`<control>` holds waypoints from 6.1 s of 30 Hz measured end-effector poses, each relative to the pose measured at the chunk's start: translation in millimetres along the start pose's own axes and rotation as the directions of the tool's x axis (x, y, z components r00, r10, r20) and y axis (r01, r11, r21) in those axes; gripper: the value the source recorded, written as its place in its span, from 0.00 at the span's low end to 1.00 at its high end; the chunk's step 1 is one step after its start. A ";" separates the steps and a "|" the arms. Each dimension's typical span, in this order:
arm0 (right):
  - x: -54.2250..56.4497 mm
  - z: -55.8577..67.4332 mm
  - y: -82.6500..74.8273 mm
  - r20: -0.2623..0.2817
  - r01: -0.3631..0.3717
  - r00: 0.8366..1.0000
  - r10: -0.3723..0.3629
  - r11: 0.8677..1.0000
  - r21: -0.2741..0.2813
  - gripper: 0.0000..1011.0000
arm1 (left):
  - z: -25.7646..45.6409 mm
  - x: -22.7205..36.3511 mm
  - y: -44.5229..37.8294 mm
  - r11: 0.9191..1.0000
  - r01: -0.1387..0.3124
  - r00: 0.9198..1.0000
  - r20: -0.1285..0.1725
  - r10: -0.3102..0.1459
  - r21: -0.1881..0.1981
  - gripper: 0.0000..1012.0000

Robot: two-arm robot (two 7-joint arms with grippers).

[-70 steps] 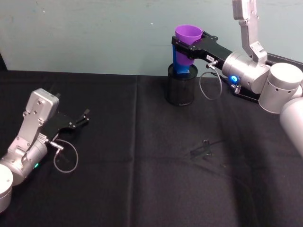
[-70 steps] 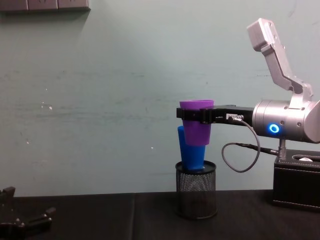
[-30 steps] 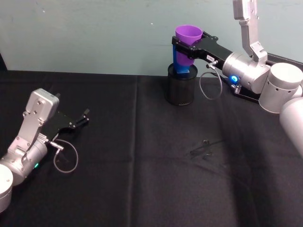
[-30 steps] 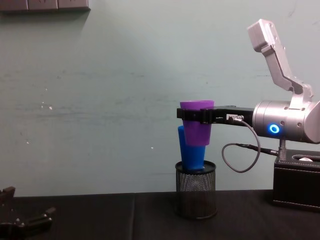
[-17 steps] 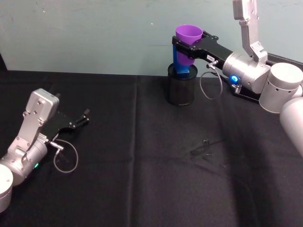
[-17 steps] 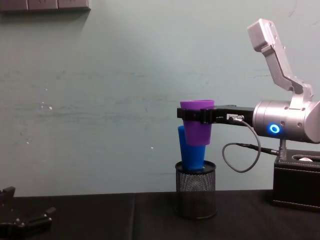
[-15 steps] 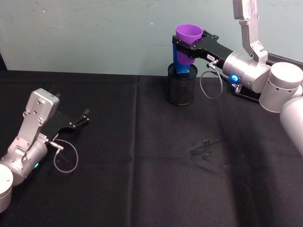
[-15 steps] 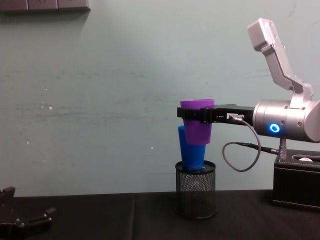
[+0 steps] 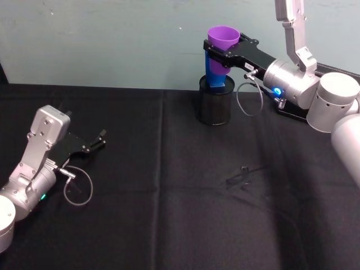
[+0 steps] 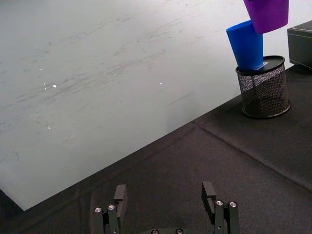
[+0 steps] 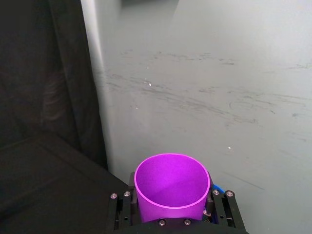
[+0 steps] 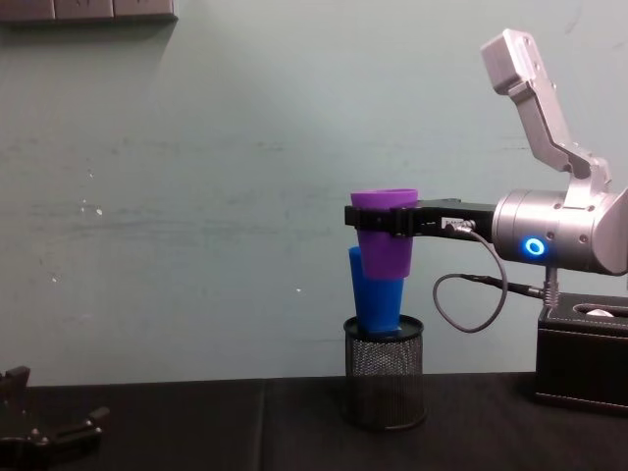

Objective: Pick up one cup with a gripper and tap it against the other cup.

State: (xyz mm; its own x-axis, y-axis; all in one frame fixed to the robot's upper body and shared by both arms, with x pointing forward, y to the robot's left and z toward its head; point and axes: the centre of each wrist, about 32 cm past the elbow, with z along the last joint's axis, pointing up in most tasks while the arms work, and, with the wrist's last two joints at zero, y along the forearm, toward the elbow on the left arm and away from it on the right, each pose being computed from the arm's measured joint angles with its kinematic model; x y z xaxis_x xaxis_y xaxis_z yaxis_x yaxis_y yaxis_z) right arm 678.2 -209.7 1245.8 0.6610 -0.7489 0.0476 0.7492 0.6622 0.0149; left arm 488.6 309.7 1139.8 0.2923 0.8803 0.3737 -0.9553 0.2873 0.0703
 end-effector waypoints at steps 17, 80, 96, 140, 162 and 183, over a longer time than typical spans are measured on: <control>-1.5 0.7 0.4 -0.005 -0.002 1.000 0.002 1.000 -0.004 0.73 | 0.0 0.0 0.0 1.000 0.000 1.000 0.000 0.000 0.000 0.99; -18.2 6.1 -41.3 -0.016 -0.068 0.998 0.068 0.998 -0.016 0.73 | 0.0 0.0 0.0 1.000 0.000 1.000 0.000 0.000 0.000 0.99; -27.2 4.3 -74.9 -0.034 -0.090 0.995 0.089 0.995 -0.034 0.73 | 0.0 0.0 0.0 1.000 0.000 1.000 0.000 0.000 0.000 0.99; -75.0 -68.1 -138.9 -0.040 -0.082 0.996 0.075 0.975 -0.204 0.73 | 0.0 0.0 0.0 1.000 0.000 1.000 0.000 0.000 0.000 0.99; -72.6 -77.8 -135.7 -0.106 -0.117 0.990 0.091 0.955 -0.274 0.73 | 0.0 0.0 0.0 1.000 0.000 1.000 0.000 0.000 0.000 0.99; -71.8 -76.3 -135.0 -0.103 -0.119 0.990 0.094 0.954 -0.275 0.73 | 0.0 0.0 0.0 1.000 0.000 1.000 0.000 0.000 0.000 0.99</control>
State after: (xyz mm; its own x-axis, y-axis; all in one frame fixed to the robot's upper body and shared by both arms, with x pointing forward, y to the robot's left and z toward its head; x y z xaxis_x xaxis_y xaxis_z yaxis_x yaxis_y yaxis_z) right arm 532.9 -247.4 1164.2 0.7294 -0.6819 -0.0548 0.6475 0.7141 -0.2661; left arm 488.6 309.7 1139.8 0.2923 0.8803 0.3738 -0.9552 0.2873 0.0703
